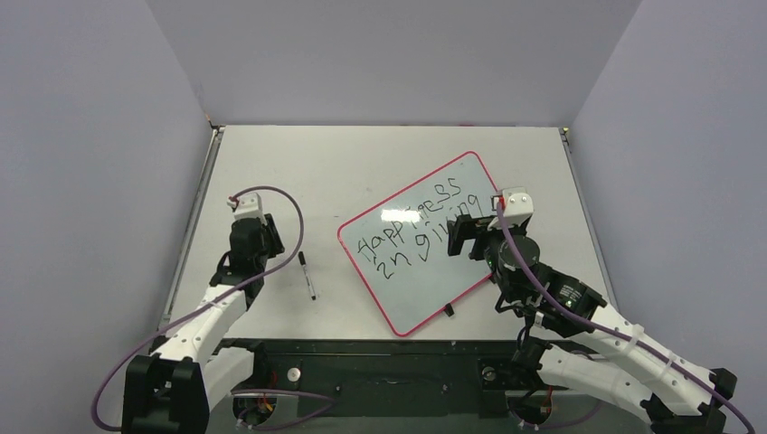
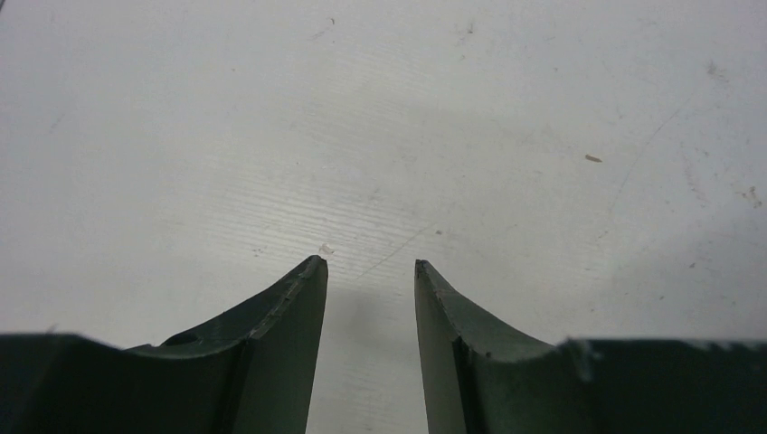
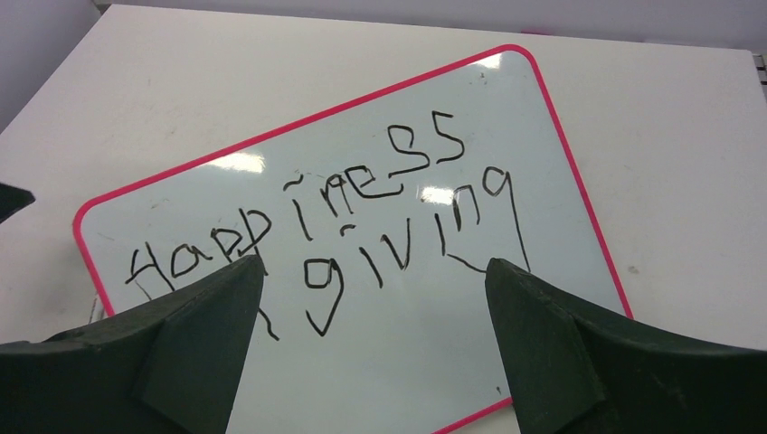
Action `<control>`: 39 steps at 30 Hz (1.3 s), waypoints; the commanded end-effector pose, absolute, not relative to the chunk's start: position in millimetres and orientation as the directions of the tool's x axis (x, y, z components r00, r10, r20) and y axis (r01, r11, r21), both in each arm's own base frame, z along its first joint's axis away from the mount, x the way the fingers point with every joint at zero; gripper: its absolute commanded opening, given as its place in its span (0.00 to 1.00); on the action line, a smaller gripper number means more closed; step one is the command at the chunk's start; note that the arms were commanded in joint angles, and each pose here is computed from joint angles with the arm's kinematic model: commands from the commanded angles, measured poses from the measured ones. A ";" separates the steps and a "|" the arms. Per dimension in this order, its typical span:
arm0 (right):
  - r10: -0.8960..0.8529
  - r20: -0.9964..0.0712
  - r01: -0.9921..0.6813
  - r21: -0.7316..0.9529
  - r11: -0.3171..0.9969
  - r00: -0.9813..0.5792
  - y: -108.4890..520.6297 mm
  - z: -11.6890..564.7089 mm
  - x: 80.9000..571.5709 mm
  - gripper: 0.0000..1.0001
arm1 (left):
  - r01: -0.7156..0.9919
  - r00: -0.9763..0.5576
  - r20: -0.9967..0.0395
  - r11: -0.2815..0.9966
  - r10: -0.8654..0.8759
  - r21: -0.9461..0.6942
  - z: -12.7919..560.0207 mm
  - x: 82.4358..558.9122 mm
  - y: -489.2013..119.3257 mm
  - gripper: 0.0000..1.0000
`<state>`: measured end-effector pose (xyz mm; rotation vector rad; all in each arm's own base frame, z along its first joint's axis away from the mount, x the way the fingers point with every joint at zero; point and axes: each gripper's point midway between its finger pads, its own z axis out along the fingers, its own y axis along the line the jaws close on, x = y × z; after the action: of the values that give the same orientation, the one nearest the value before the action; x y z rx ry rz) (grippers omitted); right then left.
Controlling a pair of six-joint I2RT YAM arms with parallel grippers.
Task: Write a sentence on the whiteboard
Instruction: Reset both arms
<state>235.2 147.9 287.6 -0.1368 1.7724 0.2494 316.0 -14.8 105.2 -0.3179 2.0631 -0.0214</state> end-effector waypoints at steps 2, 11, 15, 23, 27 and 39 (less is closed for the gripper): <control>0.207 -0.973 -0.094 0.217 0.972 -0.102 124.4 315.1 242.4 0.89 | -0.186 -0.179 -0.976 0.979 -0.122 -0.088 136.8 329.5 -0.2 0.36; 0.180 -0.972 -0.090 0.195 0.977 -0.148 126.2 308.5 241.4 0.89 | -0.212 -0.049 -0.996 0.975 -0.072 -0.060 126.6 335.4 9.8 0.36; 0.194 -0.972 -0.065 0.203 0.977 -0.130 113.6 307.6 236.9 0.89 | -0.214 -0.029 -0.999 0.976 -0.041 -0.034 127.8 342.7 11.5 0.36; 0.233 -0.967 -0.055 0.239 0.969 -0.101 98.6 317.8 227.8 0.90 | -0.169 0.015 -0.998 0.984 -0.064 -0.065 129.7 355.1 5.9 0.36; 0.246 -0.964 -0.066 0.253 0.965 -0.100 97.4 317.4 225.0 0.91 | -0.118 0.001 -1.000 0.993 -0.024 -0.024 106.6 350.8 -2.1 0.38; 0.258 -0.962 -0.089 0.266 0.960 -0.092 98.3 326.5 222.6 0.91 | -0.142 -0.074 -0.996 0.989 -0.039 -0.028 102.2 370.9 -0.2 0.38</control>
<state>223.8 100.1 314.9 0.1120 1.6616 0.2638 361.2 -1.7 86.5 -0.1201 1.6942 0.0940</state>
